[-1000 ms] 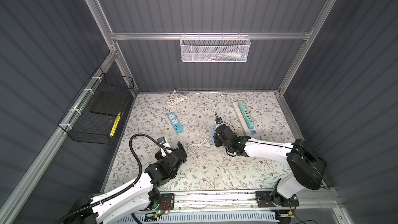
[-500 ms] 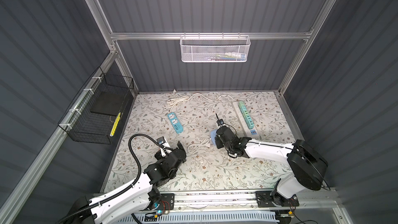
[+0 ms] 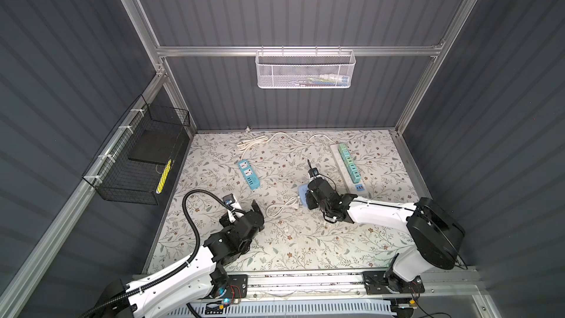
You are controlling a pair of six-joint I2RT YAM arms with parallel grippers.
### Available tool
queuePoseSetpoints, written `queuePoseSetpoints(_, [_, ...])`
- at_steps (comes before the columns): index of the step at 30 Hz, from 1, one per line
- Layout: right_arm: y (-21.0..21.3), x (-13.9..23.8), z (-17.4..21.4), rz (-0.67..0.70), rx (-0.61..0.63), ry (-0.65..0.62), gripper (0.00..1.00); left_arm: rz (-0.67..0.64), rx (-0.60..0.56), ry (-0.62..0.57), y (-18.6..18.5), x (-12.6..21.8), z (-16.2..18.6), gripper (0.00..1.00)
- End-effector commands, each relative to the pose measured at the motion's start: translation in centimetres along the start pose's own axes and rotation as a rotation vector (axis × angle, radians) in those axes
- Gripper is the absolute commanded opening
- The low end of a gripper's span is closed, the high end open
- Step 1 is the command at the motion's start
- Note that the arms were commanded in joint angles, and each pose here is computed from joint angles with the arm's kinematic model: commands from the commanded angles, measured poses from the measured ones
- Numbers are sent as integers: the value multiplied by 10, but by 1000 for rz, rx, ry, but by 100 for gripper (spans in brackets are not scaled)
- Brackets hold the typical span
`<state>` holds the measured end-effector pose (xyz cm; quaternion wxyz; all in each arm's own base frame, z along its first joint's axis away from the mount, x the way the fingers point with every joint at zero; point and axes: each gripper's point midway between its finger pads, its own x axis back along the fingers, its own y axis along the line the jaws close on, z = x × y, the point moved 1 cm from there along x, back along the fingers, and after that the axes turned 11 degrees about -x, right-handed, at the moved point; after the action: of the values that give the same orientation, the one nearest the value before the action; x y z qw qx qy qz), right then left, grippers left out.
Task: Insert the plug
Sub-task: 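Carry the pink adapter with the right gripper over the blue cube's socket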
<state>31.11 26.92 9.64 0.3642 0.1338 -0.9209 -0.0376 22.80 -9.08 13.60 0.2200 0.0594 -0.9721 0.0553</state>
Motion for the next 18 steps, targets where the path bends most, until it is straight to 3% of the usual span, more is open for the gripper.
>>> queuePoseSetpoints(1, [2,-2,4,0,-10,31,19,-16,-22,-16,4,1,-1,100])
queuePoseSetpoints(18, [2,-9,12,26,-27,42,19,0,-20,-11,3,1,1,100])
